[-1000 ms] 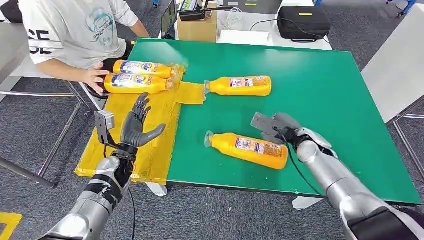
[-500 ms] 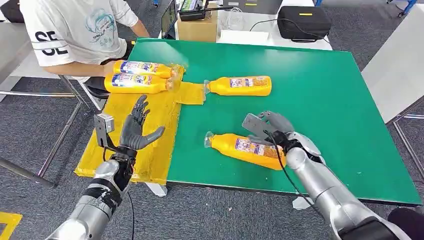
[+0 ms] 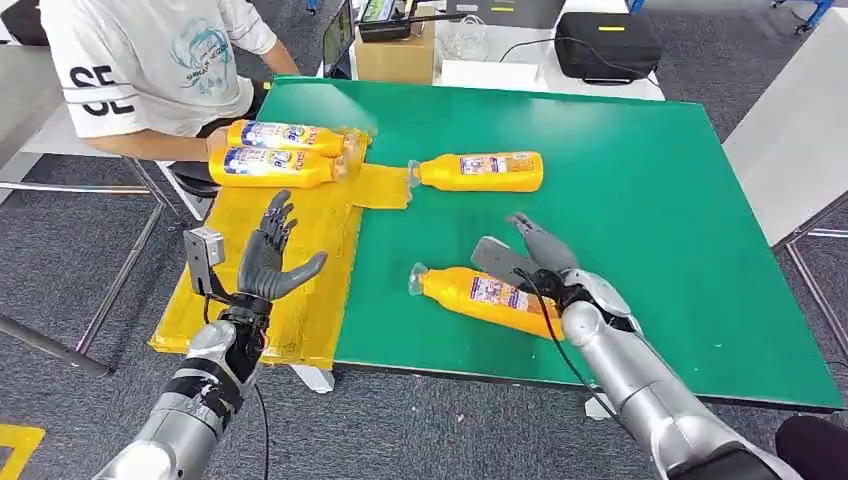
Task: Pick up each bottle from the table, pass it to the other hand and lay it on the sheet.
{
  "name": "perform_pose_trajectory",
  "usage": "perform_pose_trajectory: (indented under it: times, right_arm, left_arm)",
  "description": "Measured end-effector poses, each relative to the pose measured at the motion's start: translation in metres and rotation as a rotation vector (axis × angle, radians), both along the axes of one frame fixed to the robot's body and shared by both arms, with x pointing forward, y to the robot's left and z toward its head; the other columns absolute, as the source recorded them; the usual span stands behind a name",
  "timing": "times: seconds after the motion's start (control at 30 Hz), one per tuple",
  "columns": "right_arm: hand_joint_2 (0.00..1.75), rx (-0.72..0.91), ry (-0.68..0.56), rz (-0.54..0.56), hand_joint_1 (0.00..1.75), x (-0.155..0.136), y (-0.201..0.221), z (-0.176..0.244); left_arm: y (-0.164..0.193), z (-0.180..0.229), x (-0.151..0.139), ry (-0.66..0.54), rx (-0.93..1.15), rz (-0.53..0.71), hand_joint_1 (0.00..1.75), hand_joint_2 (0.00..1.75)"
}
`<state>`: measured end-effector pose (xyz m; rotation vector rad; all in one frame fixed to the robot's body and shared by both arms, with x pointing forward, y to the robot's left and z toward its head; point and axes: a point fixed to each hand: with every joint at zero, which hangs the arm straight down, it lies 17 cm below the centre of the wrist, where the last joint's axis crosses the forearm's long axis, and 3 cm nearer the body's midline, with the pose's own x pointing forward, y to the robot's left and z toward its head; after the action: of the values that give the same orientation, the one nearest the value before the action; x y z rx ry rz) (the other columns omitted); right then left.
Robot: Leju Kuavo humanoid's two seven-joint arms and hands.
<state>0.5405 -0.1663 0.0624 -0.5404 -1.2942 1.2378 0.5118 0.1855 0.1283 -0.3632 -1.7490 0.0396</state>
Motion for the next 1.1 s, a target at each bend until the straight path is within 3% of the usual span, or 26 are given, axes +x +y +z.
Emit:
perform_pose_trajectory:
  times: [0.6, 0.93, 0.97, 1.1]
  right_arm:
    - [1.75, -0.087, 0.040, 0.127, 0.00, -0.033, 0.047, -0.031]
    - [1.75, -0.236, 0.101, 0.162, 0.00, -0.045, 0.030, -0.061]
    - [1.75, -0.259, 0.108, 0.168, 0.16, -0.045, 0.027, -0.063]
    - [1.75, -0.354, 0.127, 0.192, 0.16, -0.046, 0.010, -0.072]
  left_arm:
    - [-0.003, -0.001, 0.000, 0.002, -0.013, 0.001, 0.00, 1.75]
    - [-0.002, -0.002, -0.001, -0.001, -0.023, -0.003, 0.00, 1.75]
    - [-0.002, -0.002, -0.001, 0.001, -0.024, -0.003, 0.00, 1.75]
    - [0.001, -0.004, 0.000, 0.003, -0.032, 0.005, 0.00, 1.75]
